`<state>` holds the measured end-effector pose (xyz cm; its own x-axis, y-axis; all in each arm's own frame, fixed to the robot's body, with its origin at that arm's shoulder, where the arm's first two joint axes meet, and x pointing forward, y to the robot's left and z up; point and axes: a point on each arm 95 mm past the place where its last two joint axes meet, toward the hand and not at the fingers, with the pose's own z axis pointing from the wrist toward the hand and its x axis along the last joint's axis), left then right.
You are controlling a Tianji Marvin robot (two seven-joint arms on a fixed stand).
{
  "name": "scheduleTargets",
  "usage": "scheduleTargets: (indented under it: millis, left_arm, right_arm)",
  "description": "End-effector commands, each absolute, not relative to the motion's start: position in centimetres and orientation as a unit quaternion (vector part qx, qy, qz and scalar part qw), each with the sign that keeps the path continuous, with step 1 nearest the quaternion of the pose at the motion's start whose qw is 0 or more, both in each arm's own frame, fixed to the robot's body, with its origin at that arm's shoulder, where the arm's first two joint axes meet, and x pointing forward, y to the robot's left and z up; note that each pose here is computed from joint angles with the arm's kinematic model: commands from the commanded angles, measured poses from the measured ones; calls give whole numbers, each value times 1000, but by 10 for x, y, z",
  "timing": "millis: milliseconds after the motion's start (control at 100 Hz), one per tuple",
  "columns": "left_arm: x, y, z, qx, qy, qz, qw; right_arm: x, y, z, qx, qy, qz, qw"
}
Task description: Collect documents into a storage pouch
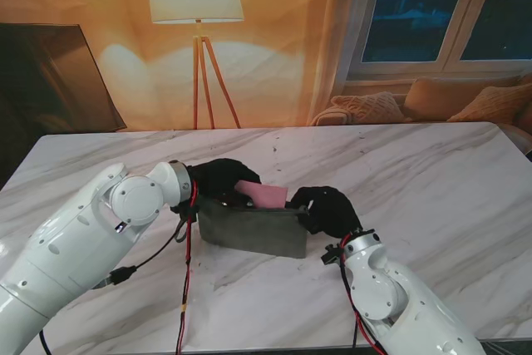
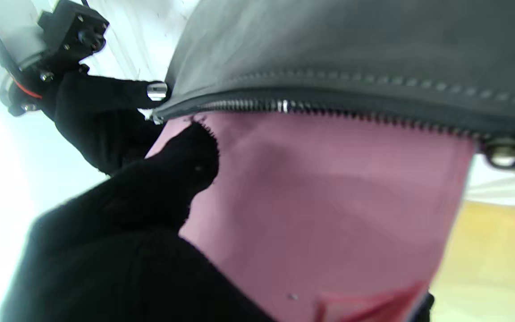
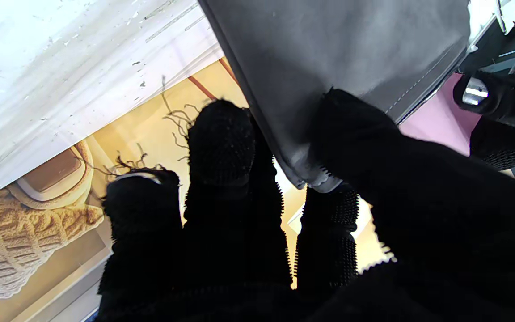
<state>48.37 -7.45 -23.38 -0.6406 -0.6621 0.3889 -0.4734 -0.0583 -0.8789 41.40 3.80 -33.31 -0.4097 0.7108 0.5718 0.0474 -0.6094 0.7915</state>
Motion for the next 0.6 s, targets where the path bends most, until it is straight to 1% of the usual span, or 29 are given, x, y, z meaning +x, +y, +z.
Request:
scheduleTargets:
  millis: [0, 590]
  left_arm:
    - [480, -75, -234, -415, 678, -601, 85]
    - [473, -63, -219, -422, 630, -640, 125]
  right_arm:
    - [414, 38, -336, 500, 387, 744, 219]
    - [412, 40, -336, 504, 389, 742, 211]
